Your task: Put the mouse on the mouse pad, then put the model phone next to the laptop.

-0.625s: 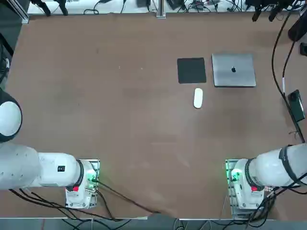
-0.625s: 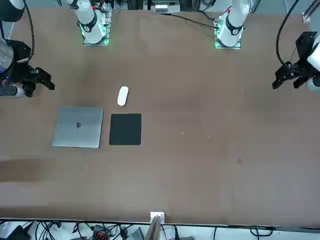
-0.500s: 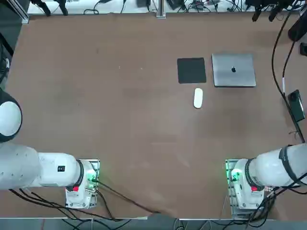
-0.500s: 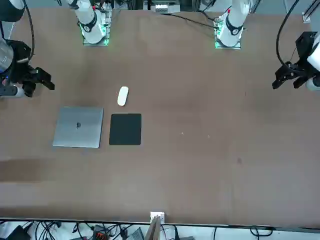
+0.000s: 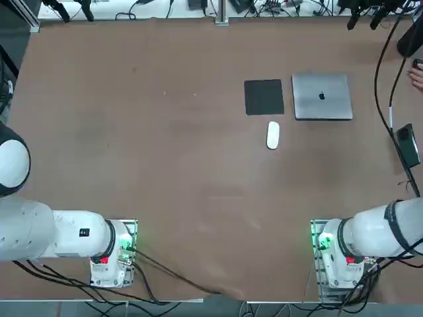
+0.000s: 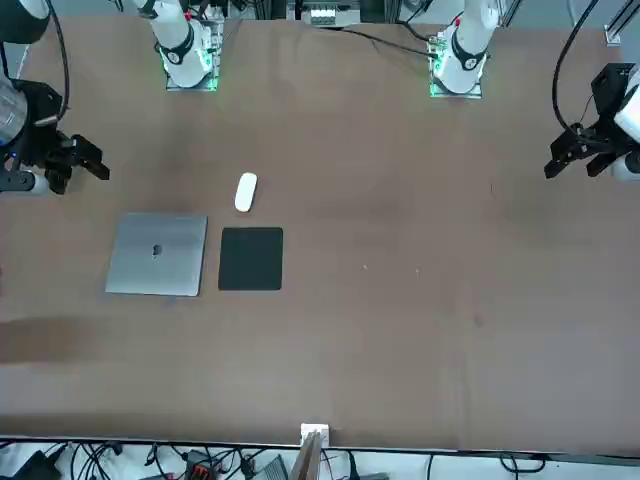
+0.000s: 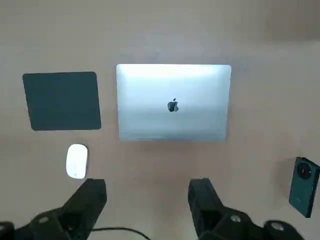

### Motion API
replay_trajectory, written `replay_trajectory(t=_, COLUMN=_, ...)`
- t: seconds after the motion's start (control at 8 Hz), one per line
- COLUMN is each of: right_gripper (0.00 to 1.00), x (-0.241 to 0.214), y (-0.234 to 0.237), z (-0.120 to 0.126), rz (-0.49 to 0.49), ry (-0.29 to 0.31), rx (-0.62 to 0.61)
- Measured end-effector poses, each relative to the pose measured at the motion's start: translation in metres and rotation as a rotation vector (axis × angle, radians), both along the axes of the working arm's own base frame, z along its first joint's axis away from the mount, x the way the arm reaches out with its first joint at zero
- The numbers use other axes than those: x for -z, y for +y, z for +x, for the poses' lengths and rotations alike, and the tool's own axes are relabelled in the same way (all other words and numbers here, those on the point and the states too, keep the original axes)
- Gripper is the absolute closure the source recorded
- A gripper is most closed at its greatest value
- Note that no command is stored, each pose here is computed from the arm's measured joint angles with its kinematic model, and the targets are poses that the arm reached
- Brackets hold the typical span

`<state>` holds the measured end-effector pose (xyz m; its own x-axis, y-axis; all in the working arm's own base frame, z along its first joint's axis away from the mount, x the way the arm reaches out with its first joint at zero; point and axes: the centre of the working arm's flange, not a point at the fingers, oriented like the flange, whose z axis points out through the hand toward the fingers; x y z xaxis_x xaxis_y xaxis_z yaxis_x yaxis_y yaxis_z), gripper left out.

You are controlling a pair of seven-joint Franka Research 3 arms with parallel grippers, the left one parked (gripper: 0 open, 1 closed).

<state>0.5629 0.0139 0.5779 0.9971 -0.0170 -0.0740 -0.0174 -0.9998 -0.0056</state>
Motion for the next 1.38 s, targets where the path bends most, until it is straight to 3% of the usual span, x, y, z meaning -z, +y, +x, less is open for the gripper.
replay_trajectory(t=0.25, right_gripper=0.0, x=0.002, y=0.001, z=0.0, rz=0.0, ry=0.01, rx=-0.001)
replay_trajectory(t=0.38, right_gripper=0.0, x=0.01, y=0.002, z=-0.002, rz=-0.001, ry=0.057, rx=-0.004)
replay_trajectory(t=0.75, right_gripper=0.0, x=0.072, y=0.043, z=-0.01, rz=0.023, ry=0.312, rx=-0.053)
replay_trajectory(t=0.88, right_gripper=0.0, x=0.104, y=0.084, z=-0.006, rz=0.018, ry=0.346, rx=-0.029)
replay_trajectory(t=1.12, right_gripper=0.0, x=0.171, y=0.174, z=-0.003, rz=-0.026, ry=0.278, rx=0.054)
replay_trajectory(t=1.38, right_gripper=0.0, x=0.22, y=0.219, z=-0.019, rz=0.014, ry=0.196, rx=0.068)
